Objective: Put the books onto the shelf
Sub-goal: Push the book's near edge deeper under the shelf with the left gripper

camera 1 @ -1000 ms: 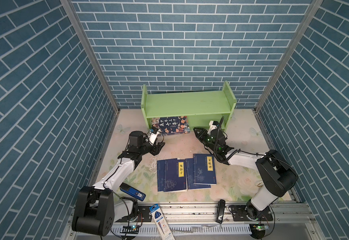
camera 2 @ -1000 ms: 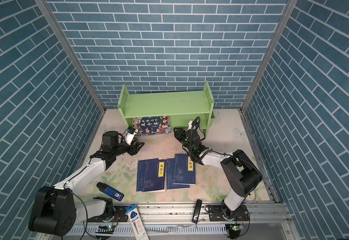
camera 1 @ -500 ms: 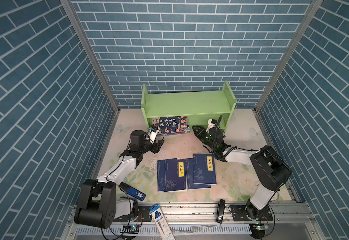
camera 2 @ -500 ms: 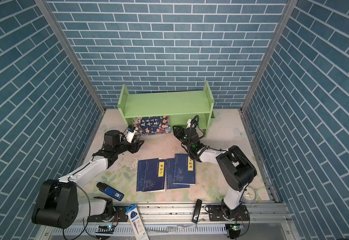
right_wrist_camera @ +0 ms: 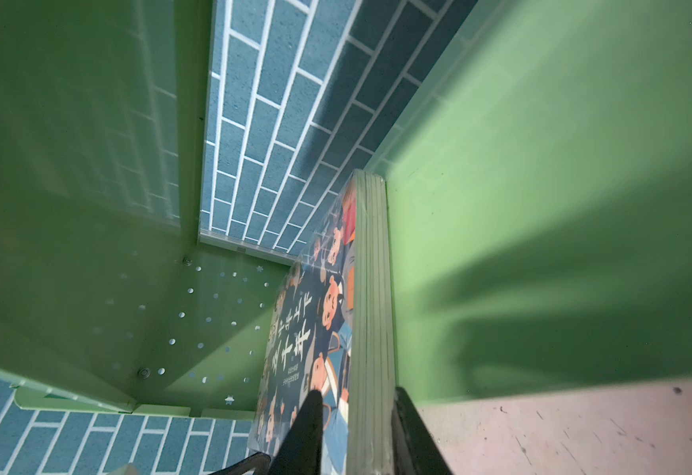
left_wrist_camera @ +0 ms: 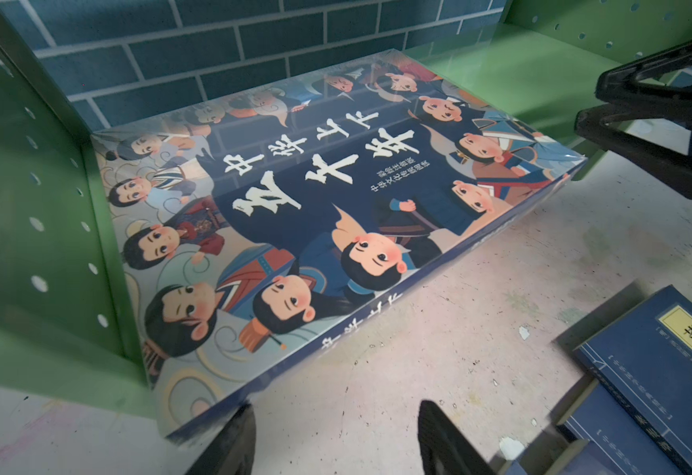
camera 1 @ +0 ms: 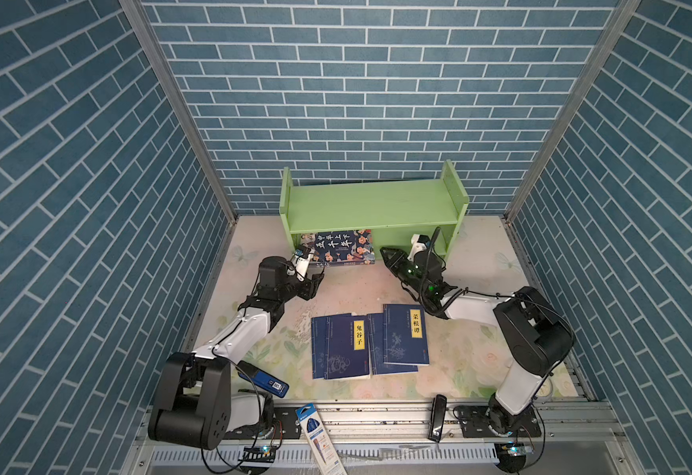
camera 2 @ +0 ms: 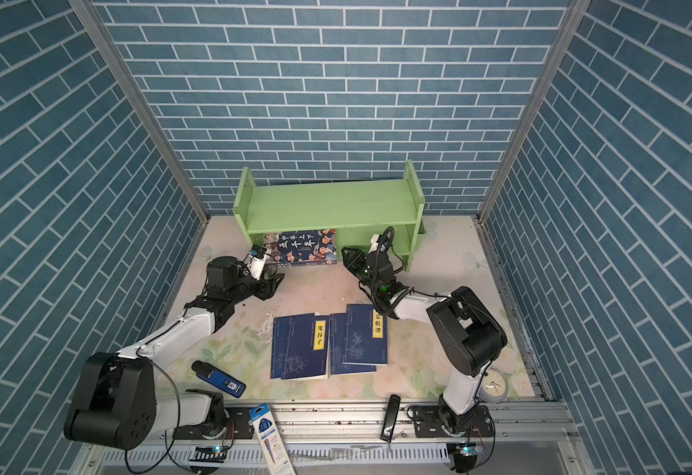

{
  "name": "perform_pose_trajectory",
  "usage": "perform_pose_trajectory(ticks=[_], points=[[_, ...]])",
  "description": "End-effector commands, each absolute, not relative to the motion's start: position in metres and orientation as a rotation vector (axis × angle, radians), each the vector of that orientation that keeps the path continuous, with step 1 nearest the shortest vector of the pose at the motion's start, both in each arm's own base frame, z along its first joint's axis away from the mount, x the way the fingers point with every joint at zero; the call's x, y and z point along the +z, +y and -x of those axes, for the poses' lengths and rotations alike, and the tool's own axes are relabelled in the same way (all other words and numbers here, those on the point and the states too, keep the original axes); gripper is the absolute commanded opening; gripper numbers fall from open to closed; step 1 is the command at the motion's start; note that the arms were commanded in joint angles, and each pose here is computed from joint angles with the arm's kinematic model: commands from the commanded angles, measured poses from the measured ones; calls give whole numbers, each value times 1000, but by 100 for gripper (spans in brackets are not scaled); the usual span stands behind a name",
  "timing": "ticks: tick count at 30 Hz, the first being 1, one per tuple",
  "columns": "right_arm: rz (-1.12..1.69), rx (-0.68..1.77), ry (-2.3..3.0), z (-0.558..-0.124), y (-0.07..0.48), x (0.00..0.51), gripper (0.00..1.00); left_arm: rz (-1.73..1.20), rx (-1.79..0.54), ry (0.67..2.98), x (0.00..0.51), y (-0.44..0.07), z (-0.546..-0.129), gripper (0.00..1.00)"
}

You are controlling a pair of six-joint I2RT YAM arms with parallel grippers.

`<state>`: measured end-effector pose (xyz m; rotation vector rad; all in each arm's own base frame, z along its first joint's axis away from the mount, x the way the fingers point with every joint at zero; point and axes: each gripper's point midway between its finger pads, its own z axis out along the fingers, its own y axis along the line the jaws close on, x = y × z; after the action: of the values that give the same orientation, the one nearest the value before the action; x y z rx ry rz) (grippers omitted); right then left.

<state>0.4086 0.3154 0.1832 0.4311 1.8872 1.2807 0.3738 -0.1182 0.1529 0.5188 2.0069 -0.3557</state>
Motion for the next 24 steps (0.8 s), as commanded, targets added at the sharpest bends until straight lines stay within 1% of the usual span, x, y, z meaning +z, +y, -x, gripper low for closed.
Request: perform_pose_trajectory(ticks=[1, 12, 13, 17, 21, 24], points=[[-403, 1296, 1848, -416, 319, 195, 30, -498, -347, 1962, 168, -119, -384, 65], [-398, 1312, 1845, -420, 323, 196, 31, -476, -362, 1970, 166, -120, -389, 67], [-397, 1315, 1847, -421, 325, 196, 31, -472, -363, 1952, 175, -120, -393, 67], [-406, 1323, 1842, -425, 326, 195, 31, -467, -370, 1953, 175, -121, -392, 68], [-409, 1328, 1847, -429, 329, 195, 31, -496, -394, 1966, 176, -124, -381, 72], [-408, 1337, 1854, -432, 333, 194, 31, -543, -418, 1964, 183, -127, -365, 77]])
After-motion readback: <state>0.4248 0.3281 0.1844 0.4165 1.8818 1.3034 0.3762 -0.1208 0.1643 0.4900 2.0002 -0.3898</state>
